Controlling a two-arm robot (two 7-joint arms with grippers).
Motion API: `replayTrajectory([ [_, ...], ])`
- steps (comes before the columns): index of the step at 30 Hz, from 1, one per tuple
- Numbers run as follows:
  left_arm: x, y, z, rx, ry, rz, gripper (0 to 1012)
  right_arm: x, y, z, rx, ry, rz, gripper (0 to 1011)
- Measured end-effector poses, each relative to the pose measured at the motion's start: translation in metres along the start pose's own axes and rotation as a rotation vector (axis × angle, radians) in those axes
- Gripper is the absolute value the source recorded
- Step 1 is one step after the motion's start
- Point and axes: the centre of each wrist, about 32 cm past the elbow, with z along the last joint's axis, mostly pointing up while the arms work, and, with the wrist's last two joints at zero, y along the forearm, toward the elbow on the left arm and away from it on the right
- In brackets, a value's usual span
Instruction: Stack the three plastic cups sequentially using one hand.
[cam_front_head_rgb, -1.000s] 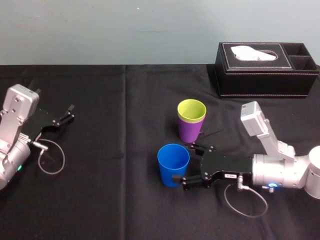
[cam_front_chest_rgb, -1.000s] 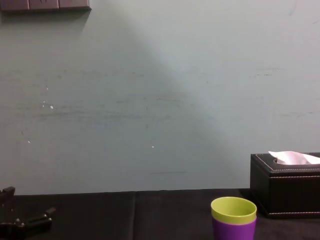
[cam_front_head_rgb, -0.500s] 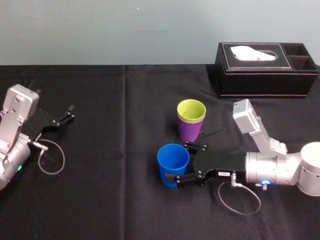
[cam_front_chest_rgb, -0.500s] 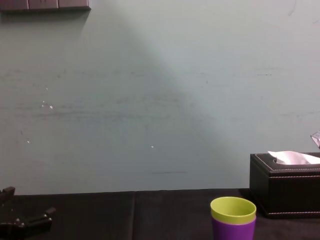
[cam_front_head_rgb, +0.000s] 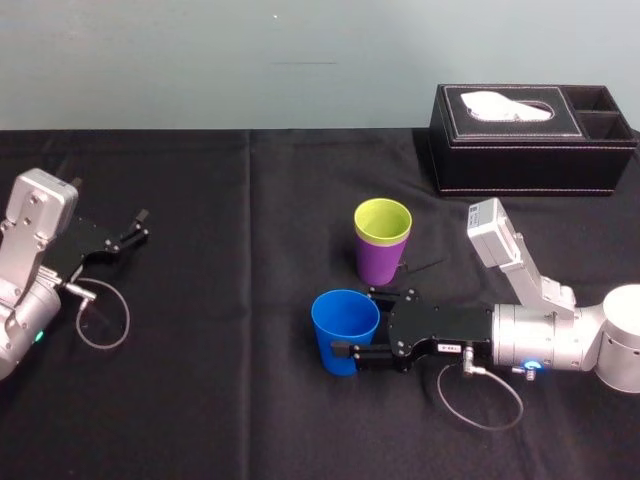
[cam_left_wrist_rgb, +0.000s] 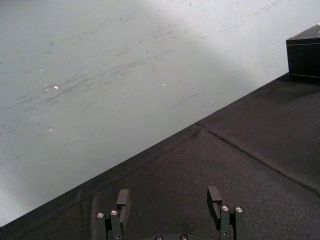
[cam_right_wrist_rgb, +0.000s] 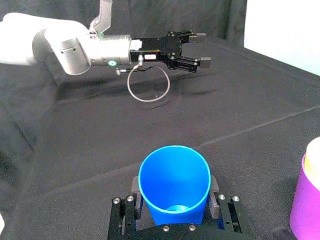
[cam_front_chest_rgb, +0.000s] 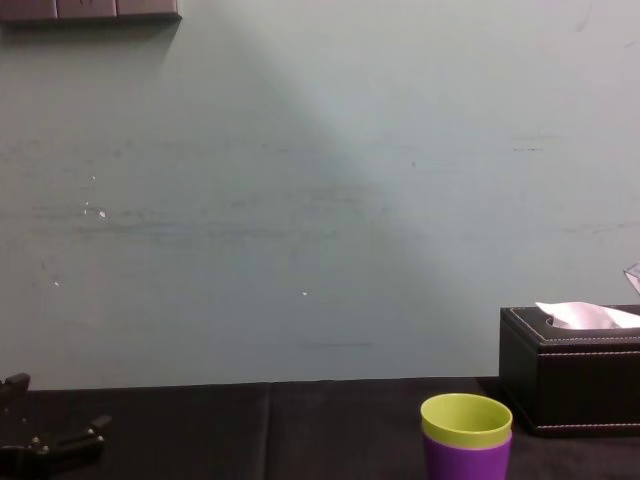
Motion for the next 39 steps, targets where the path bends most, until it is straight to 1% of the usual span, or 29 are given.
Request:
replayTrajectory([
  [5, 0.0000, 0.000, 0.000, 0.000, 0.000, 0.000, 1011, 0.0000, 0.000, 0.000, 0.001, -0.001, -0.001, 736],
  [14, 0.0000, 0.000, 0.000, 0.000, 0.000, 0.000, 1011, -0.0002, 0.000, 0.000, 0.000, -0.001, -0.002, 731],
  [17, 0.0000, 0.000, 0.000, 0.000, 0.000, 0.000, 1011, -0.0046, -0.003, 0.004, 0.005, -0.011, -0.028, 731],
  [18, 0.0000, 0.000, 0.000, 0.000, 0.000, 0.000, 1011, -0.0084, -0.006, 0.007, 0.006, -0.017, -0.049, 731],
  [21, 0.0000, 0.000, 0.000, 0.000, 0.000, 0.000, 1011, -0.0154, -0.012, 0.016, 0.013, -0.024, -0.084, 731],
  [24, 0.0000, 0.000, 0.000, 0.000, 0.000, 0.000, 1012, -0.0249, -0.023, 0.031, 0.037, -0.028, -0.135, 731],
  [26, 0.0000, 0.000, 0.000, 0.000, 0.000, 0.000, 1011, -0.0279, -0.027, 0.037, 0.045, -0.029, -0.157, 731],
  [27, 0.0000, 0.000, 0.000, 0.000, 0.000, 0.000, 1011, -0.0305, -0.030, 0.043, 0.051, -0.028, -0.175, 731],
  [28, 0.0000, 0.000, 0.000, 0.000, 0.000, 0.000, 1012, -0.0305, -0.030, 0.043, 0.051, -0.028, -0.175, 731],
  [31, 0.0000, 0.000, 0.000, 0.000, 0.000, 0.000, 1011, -0.0342, -0.038, 0.058, 0.061, -0.024, -0.211, 731],
  [34, 0.0000, 0.000, 0.000, 0.000, 0.000, 0.000, 1011, -0.0344, -0.042, 0.066, 0.067, -0.020, -0.233, 730],
  [35, 0.0000, 0.000, 0.000, 0.000, 0.000, 0.000, 1011, -0.0336, -0.045, 0.071, 0.071, -0.017, -0.244, 731],
  [39, 0.0000, 0.000, 0.000, 0.000, 0.000, 0.000, 1011, -0.0298, -0.049, 0.082, 0.080, -0.019, -0.269, 731],
])
